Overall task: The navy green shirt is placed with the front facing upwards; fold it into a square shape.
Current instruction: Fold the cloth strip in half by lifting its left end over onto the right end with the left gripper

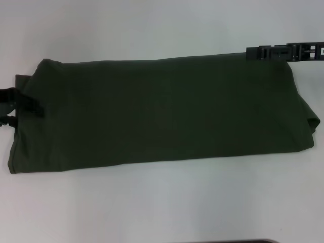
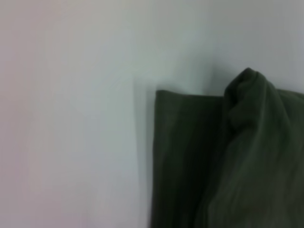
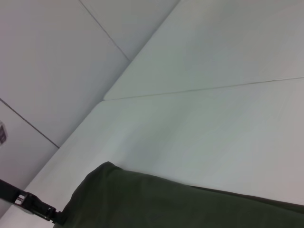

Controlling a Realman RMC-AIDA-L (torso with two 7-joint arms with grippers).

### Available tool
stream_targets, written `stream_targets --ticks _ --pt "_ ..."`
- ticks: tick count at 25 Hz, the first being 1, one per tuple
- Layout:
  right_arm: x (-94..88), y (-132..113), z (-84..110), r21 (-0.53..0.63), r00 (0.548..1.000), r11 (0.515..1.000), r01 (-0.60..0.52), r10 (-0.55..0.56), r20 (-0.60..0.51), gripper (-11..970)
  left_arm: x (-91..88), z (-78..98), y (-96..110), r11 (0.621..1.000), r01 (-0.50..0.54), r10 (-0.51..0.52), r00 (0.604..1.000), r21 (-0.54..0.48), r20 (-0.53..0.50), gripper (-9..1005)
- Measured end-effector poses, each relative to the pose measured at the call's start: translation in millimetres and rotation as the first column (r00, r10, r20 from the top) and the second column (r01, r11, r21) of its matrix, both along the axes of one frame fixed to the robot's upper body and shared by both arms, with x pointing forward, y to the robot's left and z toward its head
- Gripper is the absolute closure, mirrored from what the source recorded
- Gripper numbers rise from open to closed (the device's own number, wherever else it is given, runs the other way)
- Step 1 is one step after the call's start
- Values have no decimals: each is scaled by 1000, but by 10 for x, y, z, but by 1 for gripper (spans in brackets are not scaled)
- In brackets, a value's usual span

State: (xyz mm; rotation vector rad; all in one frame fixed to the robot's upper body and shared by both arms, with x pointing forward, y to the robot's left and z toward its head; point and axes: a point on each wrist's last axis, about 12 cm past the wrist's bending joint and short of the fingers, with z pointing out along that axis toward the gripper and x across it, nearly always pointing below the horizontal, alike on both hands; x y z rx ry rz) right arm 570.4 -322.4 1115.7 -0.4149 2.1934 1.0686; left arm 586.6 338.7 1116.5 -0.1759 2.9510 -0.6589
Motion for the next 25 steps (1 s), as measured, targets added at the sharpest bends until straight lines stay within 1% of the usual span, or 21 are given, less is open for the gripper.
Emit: stream_targets --ticks 9,25 --pt "9 -1 5 -3 1000 1000 1 -1 3 156 -3 -6 -31 1000 9 -9 1000 -8 -2 269" --pt "9 2 4 -4 1000 1000 -1 1 3 156 20 11 -192 997 69 -69 998 -36 -1 274"
